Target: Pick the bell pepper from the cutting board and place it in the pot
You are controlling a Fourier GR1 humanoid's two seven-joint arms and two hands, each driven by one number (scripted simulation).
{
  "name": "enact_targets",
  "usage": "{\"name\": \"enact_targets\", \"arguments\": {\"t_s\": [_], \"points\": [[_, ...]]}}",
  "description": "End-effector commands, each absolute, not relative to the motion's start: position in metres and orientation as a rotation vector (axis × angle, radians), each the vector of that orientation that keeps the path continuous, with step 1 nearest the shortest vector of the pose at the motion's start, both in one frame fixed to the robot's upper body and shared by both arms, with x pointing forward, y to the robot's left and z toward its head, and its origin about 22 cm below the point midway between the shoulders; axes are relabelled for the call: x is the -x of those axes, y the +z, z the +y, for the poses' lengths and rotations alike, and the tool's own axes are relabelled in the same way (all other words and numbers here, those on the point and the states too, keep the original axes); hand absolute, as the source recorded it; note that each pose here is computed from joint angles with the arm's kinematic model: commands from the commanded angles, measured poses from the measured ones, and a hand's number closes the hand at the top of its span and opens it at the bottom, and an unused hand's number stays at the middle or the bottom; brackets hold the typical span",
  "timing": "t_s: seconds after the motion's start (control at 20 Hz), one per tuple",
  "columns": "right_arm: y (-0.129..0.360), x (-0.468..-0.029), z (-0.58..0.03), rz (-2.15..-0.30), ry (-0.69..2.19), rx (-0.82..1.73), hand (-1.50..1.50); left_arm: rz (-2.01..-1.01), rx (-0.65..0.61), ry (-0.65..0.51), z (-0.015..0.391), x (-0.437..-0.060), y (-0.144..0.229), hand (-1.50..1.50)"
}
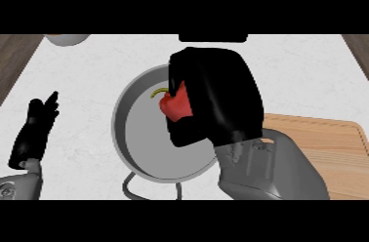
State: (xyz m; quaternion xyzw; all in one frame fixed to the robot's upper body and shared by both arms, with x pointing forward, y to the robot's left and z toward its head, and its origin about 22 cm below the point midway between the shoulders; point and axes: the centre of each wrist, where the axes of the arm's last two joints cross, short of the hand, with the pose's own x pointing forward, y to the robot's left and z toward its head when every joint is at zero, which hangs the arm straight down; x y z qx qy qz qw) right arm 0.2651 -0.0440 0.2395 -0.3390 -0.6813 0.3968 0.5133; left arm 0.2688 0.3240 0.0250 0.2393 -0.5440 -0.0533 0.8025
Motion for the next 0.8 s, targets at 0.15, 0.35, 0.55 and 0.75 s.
{"name": "enact_targets", "arguments": {"t_s": [0.15,0.35,0.55,0.75], "points": [[0.203,-0.299,-0.022,-1.459,0.896,0.645,-1.5,-1.174,-0.513,-0.103,0.315,-0.281,0.031,0.0],[0.18,-0.299,-0.009,-1.528,0.791,0.554,-1.5,-1.163,-0.5,-0.122,0.332,-0.269,0.044,0.0],[0.179,-0.302,-0.024,-1.624,0.573,0.432,-1.5,-1.158,-0.506,-0.12,0.325,-0.269,0.024,0.0],[0.18,-0.295,-0.033,-1.718,0.341,0.377,-1.5,-1.163,-0.531,-0.118,0.331,-0.27,0.016,0.0]]}}
